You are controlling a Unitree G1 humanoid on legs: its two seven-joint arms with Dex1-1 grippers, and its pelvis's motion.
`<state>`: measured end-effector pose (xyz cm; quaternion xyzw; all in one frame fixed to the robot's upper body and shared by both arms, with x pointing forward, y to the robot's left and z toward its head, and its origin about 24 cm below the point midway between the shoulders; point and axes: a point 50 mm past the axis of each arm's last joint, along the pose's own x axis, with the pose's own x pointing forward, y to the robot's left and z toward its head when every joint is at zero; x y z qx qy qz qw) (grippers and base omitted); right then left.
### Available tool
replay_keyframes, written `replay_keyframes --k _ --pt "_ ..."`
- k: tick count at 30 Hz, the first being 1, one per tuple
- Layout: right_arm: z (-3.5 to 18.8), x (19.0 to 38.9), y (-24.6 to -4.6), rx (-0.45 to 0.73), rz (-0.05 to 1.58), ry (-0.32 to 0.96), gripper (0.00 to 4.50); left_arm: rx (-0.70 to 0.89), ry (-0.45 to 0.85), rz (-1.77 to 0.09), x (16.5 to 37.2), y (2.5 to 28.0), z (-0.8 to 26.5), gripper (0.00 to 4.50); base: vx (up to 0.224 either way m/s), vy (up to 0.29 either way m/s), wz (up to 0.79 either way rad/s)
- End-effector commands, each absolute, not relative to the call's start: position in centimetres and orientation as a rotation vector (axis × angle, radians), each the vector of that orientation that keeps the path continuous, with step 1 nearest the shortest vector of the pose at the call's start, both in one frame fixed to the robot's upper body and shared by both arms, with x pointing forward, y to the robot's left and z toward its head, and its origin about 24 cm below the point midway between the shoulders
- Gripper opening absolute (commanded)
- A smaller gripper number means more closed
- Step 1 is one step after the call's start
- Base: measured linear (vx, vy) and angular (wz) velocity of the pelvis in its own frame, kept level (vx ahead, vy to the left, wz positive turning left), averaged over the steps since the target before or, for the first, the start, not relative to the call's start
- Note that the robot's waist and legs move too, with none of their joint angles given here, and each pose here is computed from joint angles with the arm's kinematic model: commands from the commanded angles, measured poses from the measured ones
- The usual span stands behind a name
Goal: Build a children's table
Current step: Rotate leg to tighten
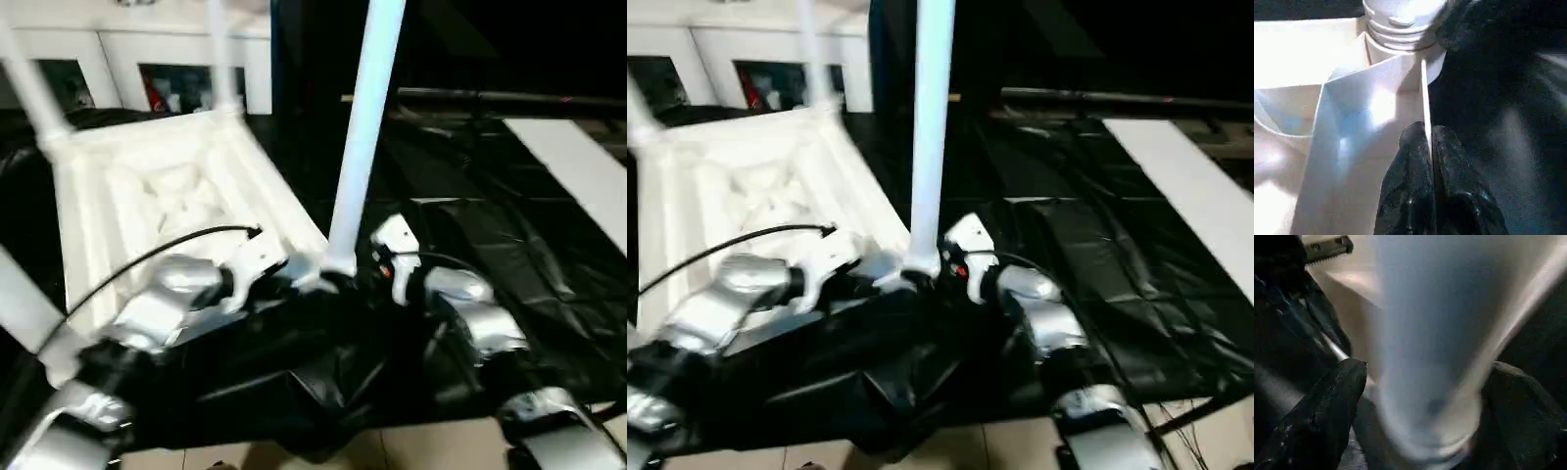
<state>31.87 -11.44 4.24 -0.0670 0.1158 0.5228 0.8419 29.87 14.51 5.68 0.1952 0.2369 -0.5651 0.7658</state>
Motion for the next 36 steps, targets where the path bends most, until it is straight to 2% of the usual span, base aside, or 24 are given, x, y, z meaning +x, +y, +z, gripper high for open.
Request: replay_keyframes --k 1,11,22,29,31,35,36 --pt "4.4 31.5 -11.4 -0.165 1.165 0.237 4.07 0.39 0.547 -1.407 28.2 12.5 4.7 0.0 0.0 0.0 0.0" --pt "4.3 30.3 -12.0 -0.176 1.286 0.282 4.07 0.375 0.55 -1.392 28.2 13.6 5.0 0.0 0.0 0.0 0.0" --pt "4.2 30.4 -11.9 -0.146 1.278 0.294 3.1 0.368 0.557 -1.38 28.1 13.9 4.9 0.0 0.0 0.0 0.0" --pt "3.6 30.2 -11.9 -0.154 1.272 0.315 2.71 0.374 0.565 -1.361 28.2 14.1 4.7 0.0 0.0 0.0 0.0" --pt "3.3 30.3 -11.9 -0.152 1.235 0.318 2.65 0.37 0.569 -1.338 28.3 14.1 4.5 0.0 0.0 0.0 0.0" --pt "2.3 32.1 -11.7 -0.097 0.913 0.318 2.63 0.354 0.564 -1.162 29.9 13.7 4.1 0.0 0.0 0.0 0.0" --pt "2.2 32.1 -11.7 -0.094 0.906 0.319 2.62 0.354 0.564 -1.157 30.0 13.7 4.1 0.0 0.0 0.0 0.0"
